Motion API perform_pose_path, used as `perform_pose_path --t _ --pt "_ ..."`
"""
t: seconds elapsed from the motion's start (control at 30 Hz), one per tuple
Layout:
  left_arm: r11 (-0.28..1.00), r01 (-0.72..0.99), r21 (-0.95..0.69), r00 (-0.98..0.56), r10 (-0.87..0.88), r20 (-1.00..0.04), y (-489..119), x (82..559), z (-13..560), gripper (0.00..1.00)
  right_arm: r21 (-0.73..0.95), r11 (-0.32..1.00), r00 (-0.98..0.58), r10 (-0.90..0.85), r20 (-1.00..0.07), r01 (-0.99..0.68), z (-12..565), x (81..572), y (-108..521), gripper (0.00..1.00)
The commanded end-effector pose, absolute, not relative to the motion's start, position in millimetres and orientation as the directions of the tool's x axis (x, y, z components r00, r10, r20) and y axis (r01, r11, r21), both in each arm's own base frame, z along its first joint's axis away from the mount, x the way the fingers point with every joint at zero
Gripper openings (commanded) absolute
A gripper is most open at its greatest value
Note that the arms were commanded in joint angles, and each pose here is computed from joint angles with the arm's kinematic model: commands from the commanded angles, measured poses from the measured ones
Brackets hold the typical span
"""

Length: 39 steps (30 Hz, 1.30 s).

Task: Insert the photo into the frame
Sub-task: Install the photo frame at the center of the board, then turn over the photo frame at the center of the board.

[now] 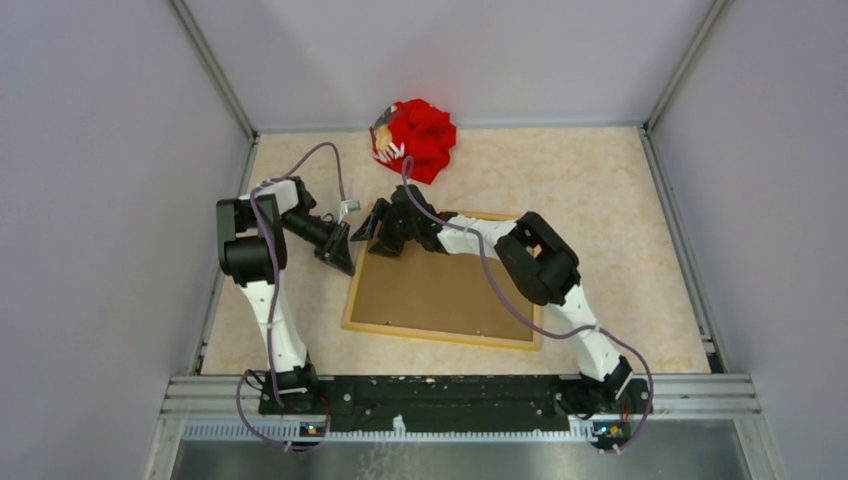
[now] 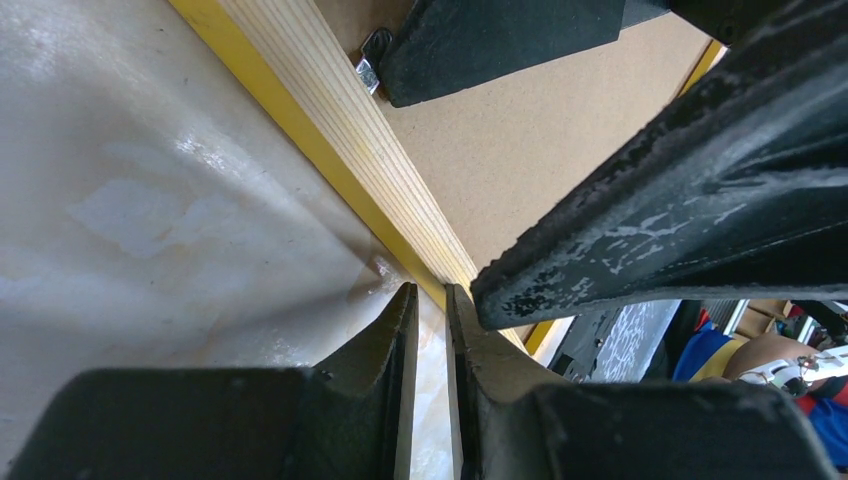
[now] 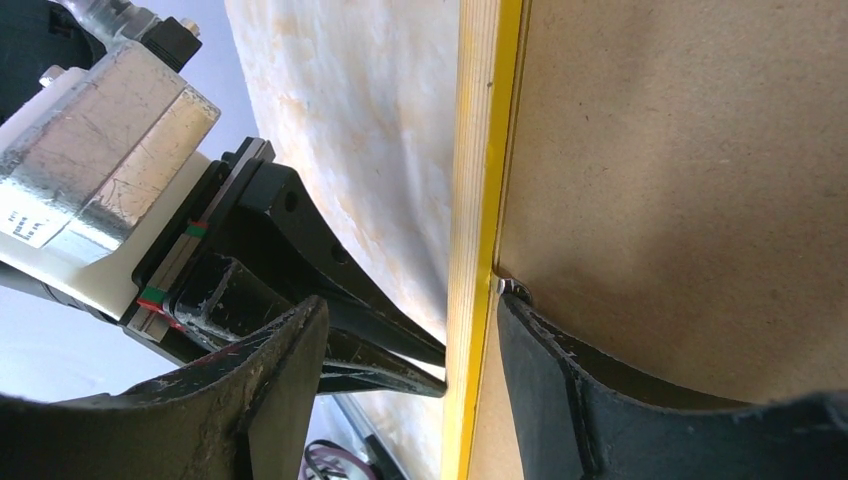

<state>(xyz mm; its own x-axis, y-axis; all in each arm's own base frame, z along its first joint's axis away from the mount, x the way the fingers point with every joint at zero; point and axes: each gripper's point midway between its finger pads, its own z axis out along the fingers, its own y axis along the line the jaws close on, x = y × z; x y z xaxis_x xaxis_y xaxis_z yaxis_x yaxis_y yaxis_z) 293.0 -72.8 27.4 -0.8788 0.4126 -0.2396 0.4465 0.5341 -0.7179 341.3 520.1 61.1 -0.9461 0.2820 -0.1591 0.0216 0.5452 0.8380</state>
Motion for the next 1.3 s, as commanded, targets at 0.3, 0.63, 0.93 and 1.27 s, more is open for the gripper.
perform_pose_path --t 0.3,0.63,0.93,1.27 --pt "0.542 0.565 -0.622 -0.817 0.472 -0.332 -65.5 310.5 22.0 0.24 0.843 0.535 -0.927 0.285 -0.244 -0.058 80.9 340.4 520.6 0.67" --pt "0.577 0.594 -0.560 -0.803 0.467 -0.370 -47.2 325.2 45.8 0.52 0.560 0.625 -0.779 -0.127 -0.614 -0.543 135.5 264.7 425.8 0.72" --pt "0.561 0.671 -0.484 -0.741 0.511 -0.435 -46.9 305.0 70.6 0.96 0.246 0.575 -0.584 -0.531 -0.614 -0.780 79.8 160.1 338.3 0.63" --pt "0.566 0.762 -0.314 -0.644 0.614 -0.456 -37.6 278.3 67.5 0.99 0.053 0.473 -0.403 -0.681 -0.611 -0.879 61.2 137.3 352.9 0.54"
